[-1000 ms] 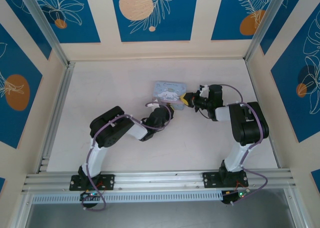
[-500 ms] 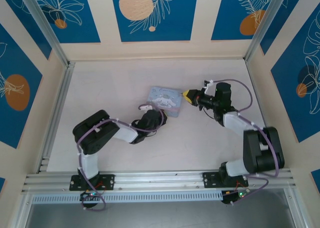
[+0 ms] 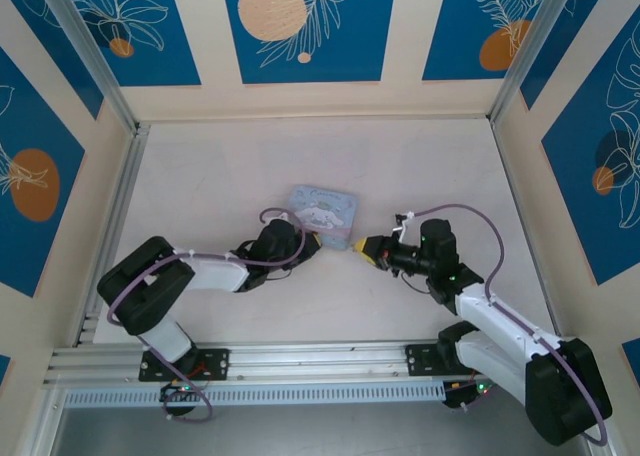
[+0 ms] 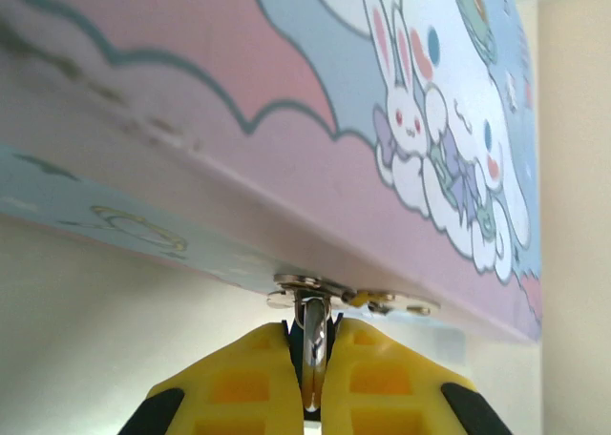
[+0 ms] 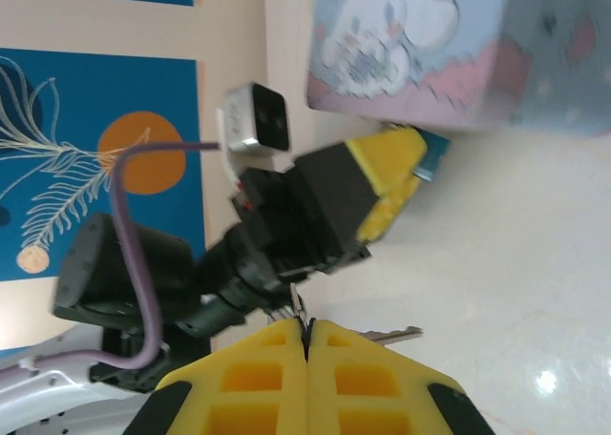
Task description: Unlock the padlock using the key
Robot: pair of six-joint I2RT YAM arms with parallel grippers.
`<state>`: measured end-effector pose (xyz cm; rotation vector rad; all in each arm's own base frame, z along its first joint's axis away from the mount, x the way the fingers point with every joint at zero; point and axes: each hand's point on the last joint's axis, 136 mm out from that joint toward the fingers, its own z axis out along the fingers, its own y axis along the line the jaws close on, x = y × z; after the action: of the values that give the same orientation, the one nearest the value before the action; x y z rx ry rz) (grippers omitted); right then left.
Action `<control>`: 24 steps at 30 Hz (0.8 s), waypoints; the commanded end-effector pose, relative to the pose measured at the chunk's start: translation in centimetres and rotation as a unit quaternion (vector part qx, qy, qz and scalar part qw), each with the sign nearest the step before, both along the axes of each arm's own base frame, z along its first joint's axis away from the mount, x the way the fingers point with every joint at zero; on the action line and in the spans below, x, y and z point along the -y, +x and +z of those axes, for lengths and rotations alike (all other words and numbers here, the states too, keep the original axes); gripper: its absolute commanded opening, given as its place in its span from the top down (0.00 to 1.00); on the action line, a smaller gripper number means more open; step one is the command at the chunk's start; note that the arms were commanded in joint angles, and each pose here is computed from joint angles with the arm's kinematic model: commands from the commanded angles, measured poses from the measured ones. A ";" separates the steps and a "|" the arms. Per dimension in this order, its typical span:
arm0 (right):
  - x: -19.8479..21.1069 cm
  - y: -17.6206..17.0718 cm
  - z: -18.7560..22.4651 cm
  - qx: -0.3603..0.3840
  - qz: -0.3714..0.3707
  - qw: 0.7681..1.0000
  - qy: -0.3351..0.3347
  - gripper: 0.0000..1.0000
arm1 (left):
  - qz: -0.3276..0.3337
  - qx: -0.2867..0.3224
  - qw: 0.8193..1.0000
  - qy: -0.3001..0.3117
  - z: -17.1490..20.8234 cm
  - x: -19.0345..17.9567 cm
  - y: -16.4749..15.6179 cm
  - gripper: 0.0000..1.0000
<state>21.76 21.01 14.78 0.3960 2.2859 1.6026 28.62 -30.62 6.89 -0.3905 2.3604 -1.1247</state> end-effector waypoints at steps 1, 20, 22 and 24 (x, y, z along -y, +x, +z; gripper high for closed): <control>0.0 -0.4 -2.1 -0.029 -0.027 0.999 -0.014 1.00 | -0.041 -0.012 0.999 -0.033 1.4 0.9 -1.2 1.00; -0.7 0.3 -4.0 -0.046 -0.078 0.996 -0.008 1.00 | 0.009 -0.030 0.989 -0.146 3.8 1.4 -0.5 1.00; -0.8 0.6 -3.6 -0.043 -0.081 0.996 -0.006 1.00 | 0.023 -0.032 0.987 -0.158 4.1 1.3 -0.2 1.00; -0.9 0.9 -3.3 -0.042 -0.082 0.996 -0.006 1.00 | 0.037 -0.034 0.984 -0.172 4.3 1.2 0.1 1.00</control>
<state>21.63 21.72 10.21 0.6326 2.3167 1.5060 27.36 -31.75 9.09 -0.5553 2.3116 -1.4133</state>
